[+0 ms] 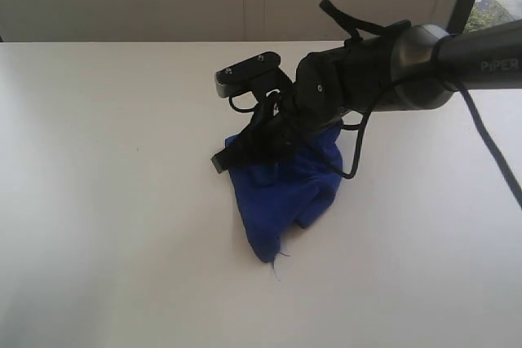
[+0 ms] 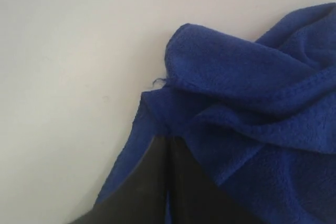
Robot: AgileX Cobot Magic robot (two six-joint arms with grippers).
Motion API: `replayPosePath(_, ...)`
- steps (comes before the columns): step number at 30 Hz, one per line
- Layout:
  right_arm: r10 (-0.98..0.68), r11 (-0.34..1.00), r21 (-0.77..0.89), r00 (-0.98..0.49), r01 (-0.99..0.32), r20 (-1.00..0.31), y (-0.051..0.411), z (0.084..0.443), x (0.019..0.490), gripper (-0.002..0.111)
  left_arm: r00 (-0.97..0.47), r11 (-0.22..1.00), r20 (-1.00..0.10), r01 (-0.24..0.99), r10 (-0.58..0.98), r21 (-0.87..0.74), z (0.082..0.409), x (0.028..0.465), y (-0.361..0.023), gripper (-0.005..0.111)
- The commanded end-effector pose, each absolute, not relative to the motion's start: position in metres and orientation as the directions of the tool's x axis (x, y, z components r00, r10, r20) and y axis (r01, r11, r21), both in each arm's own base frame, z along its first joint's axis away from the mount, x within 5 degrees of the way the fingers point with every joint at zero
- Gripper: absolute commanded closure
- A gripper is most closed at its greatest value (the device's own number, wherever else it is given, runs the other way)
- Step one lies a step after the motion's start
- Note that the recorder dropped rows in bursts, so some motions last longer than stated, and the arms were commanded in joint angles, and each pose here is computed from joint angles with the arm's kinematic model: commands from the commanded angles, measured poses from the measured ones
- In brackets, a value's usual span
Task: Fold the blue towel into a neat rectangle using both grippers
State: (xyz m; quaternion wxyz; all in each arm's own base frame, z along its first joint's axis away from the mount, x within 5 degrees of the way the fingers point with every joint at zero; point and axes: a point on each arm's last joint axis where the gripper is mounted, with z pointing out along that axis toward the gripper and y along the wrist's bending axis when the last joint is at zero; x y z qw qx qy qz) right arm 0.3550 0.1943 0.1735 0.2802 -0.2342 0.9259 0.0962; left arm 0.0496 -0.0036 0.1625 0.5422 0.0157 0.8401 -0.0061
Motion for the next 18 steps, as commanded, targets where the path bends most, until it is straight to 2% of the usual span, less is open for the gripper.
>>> replayPosePath(1, -0.381, 0.87, 0.044, -0.727, -0.491, -0.571, 0.194, 0.176, 0.356, 0.106, -0.409, 1.0, -0.913, 0.028, 0.02, 0.009, 0.161, 0.05, -0.003, 0.106)
replayPosePath(4, -0.37, 0.874, 0.06, -0.741, -0.482, -0.561, 0.195, 0.175, 0.355, 0.091, -0.409, 1.0, -0.913, 0.028, 0.02, 0.009, 0.161, 0.05, -0.003, 0.106)
replayPosePath(6, -0.371, 0.874, 0.06, -0.743, -0.482, -0.557, 0.195, 0.174, 0.355, 0.087, -0.409, 1.0, -0.913, 0.028, 0.02, 0.009, 0.161, 0.05, -0.003, 0.106)
replayPosePath(18, -0.335, 0.9, 0.082, -0.799, -0.428, -0.5, 0.194, 0.15, 0.357, 0.087, -0.409, 1.0, -0.913, 0.028, 0.02, 0.009, 0.161, 0.05, -0.003, 0.106)
